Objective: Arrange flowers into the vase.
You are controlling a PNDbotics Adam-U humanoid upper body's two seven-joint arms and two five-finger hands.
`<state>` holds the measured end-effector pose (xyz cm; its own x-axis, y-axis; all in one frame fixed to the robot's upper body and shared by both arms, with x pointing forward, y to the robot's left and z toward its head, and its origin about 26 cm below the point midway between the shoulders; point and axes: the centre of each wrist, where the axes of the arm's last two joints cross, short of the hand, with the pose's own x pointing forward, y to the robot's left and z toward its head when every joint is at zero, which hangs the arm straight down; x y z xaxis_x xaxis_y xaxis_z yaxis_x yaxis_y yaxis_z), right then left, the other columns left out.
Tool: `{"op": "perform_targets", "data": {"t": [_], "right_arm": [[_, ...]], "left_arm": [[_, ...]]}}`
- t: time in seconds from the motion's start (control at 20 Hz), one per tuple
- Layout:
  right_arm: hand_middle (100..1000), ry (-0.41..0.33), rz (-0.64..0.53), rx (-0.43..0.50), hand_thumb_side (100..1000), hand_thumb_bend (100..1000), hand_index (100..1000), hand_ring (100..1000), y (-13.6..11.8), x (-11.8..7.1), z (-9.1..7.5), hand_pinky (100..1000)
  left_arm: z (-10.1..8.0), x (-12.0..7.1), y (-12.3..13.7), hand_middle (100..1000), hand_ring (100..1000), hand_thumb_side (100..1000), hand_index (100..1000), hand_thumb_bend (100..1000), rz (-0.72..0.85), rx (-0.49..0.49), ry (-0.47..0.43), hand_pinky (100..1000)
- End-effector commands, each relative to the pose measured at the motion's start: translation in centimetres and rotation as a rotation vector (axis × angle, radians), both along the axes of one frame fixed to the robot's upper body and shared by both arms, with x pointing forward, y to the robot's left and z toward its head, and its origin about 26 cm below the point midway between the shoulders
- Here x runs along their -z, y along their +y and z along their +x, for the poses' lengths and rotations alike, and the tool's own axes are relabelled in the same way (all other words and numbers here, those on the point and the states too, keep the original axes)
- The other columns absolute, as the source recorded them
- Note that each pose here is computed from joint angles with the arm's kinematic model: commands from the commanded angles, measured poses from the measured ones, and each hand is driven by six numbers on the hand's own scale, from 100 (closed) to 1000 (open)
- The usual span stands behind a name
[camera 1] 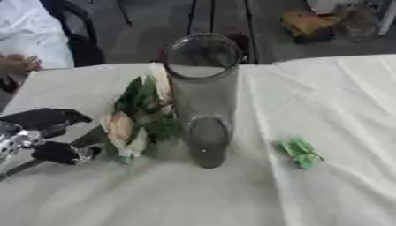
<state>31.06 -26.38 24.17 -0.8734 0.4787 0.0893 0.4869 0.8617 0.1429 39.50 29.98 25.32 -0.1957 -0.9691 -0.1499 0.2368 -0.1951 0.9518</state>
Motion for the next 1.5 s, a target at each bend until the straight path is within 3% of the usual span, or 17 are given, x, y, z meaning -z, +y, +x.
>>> {"op": "perform_targets", "data": {"t": [0.05, 0.35, 0.75, 0.9, 1.5], "right_arm": [[518, -0.031, -0.015, -0.014, 902, 100, 711, 634, 0.0, -0.8, -0.3, 579], [517, -0.03, -0.015, -0.014, 903, 100, 711, 635, -0.1, -0.7, -0.3, 580], [515, -0.026, -0.018, -0.019, 907, 100, 712, 636, 0.0, -0.7, -0.3, 583], [515, -0.024, -0.019, -0.022, 908, 100, 712, 637, 0.0, -0.7, -0.3, 585], [511, -0.02, -0.026, -0.024, 908, 100, 713, 641, 0.0, -0.6, -0.3, 591]], "left_arm": [[0.1, -1.1, 0.4, 935, 917, 825, 1000, 356, 0.017, -0.011, -0.036, 815], [0.6, -0.6, 0.6, 927, 909, 813, 1000, 354, 0.022, -0.022, -0.03, 806], [1.4, 0.2, 1.0, 906, 887, 779, 991, 286, 0.028, -0.049, -0.04, 786], [1.6, 0.4, 1.2, 902, 885, 769, 987, 221, 0.029, -0.061, -0.042, 784], [2.5, 1.0, 2.1, 890, 876, 766, 975, 167, 0.004, -0.106, -0.037, 768]]}}
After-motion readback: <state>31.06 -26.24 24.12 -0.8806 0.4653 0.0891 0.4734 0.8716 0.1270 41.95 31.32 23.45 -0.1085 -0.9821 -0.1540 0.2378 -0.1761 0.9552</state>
